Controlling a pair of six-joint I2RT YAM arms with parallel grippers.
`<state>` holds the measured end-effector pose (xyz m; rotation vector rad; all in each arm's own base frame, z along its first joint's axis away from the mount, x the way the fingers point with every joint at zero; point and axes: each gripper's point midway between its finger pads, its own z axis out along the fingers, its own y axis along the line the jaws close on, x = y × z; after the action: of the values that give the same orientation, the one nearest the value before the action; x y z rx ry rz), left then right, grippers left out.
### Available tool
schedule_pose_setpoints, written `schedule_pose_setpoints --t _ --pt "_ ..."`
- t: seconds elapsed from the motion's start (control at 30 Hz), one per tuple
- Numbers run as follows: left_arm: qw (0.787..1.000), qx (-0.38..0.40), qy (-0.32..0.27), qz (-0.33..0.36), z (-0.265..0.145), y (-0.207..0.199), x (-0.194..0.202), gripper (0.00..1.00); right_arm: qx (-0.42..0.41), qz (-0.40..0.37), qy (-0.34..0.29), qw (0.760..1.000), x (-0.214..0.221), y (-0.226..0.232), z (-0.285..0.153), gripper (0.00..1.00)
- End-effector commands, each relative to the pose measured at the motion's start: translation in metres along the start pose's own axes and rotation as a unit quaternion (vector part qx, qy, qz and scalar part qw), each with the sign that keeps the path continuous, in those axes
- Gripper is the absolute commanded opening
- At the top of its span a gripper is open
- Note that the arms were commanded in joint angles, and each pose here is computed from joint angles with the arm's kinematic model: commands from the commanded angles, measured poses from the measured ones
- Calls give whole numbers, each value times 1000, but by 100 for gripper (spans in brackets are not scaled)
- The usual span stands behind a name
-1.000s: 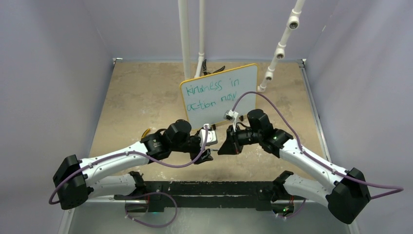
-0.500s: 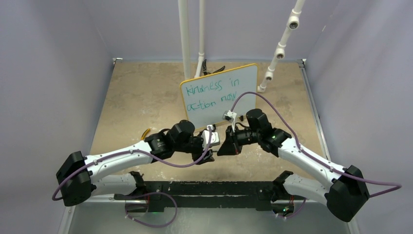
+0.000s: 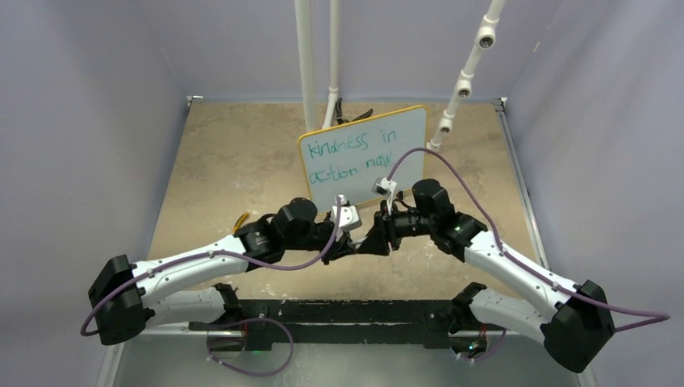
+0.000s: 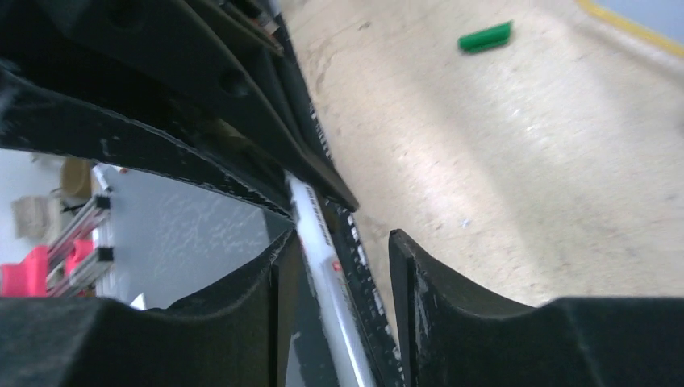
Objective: Write a sentence on the whiteboard
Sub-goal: Pass from the right arm to the left, then pass from the left arm to the right
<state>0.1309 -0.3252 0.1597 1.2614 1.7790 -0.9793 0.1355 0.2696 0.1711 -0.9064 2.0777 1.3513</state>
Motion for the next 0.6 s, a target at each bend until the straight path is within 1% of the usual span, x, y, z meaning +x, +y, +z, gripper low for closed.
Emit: schedule_pose_setpoints --t 0.0,0.07,0.13,0.23,0.33,0.4,0.5,0.57 --pt "991 -81 -82 -68 -12 19 -32 0 54 -9 -108 993 -52 -5 -6 52" --pt "985 -104 -95 -103 -13 26 -23 0 72 -1 -154 985 -69 -7 -11 57" --pt "976 -129 -108 -135 -14 34 -12 0 84 9 -202 976 -84 -7 -19 65" --pt "962 -155 -145 -172 -20 42 -10 0 83 29 -274 958 -101 -1 -33 75" --pt "950 -140 -192 -201 -22 39 -14 0 47 48 -339 938 -108 9 -44 80" --pt "940 -147 -221 -213 -26 43 -18 0 16 60 -386 920 -118 18 -53 80" --pt "932 -142 -250 -221 -30 43 -25 0 -17 69 -398 915 -115 23 -53 80" --pt "929 -135 -261 -222 -31 41 -29 0 -23 74 -391 917 -112 22 -48 80"
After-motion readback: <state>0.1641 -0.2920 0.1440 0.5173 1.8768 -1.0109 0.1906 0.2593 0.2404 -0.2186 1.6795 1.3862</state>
